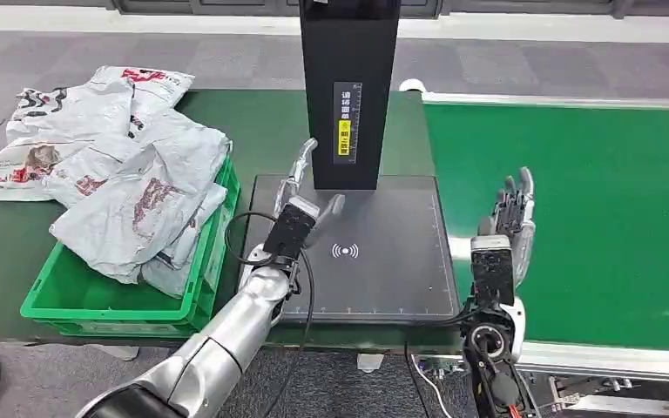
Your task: Moved the parcel from conveyor to table for the left to box.
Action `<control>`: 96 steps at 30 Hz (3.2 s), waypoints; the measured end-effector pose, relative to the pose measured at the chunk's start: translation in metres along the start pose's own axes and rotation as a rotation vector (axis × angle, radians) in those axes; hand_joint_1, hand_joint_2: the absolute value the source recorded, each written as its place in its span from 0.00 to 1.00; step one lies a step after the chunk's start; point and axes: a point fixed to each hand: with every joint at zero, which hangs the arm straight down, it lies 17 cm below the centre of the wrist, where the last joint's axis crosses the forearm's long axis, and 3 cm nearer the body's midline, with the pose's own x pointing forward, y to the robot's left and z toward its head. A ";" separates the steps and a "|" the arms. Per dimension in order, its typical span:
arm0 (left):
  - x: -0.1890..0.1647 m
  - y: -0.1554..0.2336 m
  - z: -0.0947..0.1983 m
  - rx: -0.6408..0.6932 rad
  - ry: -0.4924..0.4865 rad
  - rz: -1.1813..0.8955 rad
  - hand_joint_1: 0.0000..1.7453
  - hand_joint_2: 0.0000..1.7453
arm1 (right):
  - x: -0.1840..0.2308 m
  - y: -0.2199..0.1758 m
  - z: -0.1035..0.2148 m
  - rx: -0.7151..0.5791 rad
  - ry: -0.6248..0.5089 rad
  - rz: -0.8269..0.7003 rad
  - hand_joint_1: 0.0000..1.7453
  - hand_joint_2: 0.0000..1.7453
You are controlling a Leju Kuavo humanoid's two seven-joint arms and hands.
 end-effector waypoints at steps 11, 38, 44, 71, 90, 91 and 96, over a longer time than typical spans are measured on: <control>-0.012 -0.010 0.011 -0.008 0.034 0.023 0.00 1.00 | 0.000 0.022 0.007 0.030 -0.016 -0.024 0.00 0.00; -0.040 -0.019 0.061 0.118 0.170 0.288 0.00 0.00 | -0.016 0.050 0.037 0.017 0.015 0.031 0.00 0.00; -0.032 -0.033 0.068 0.067 0.137 0.237 0.00 0.00 | -0.014 0.059 0.046 0.051 0.004 0.041 0.00 0.00; -0.007 -0.032 0.076 0.034 -0.002 0.046 0.00 1.00 | 0.017 0.076 0.050 0.091 -0.090 0.060 0.00 0.00; -0.010 -0.026 0.077 0.045 -0.014 -0.012 0.00 1.00 | 0.014 0.072 0.040 0.053 -0.055 0.013 0.00 1.00; -0.010 -0.026 0.077 0.045 -0.014 -0.014 0.00 1.00 | 0.014 0.072 0.040 0.054 -0.055 0.013 0.00 1.00; -0.011 -0.026 0.077 0.047 -0.011 -0.013 0.00 1.00 | 0.016 0.074 0.040 0.058 -0.059 0.010 0.00 1.00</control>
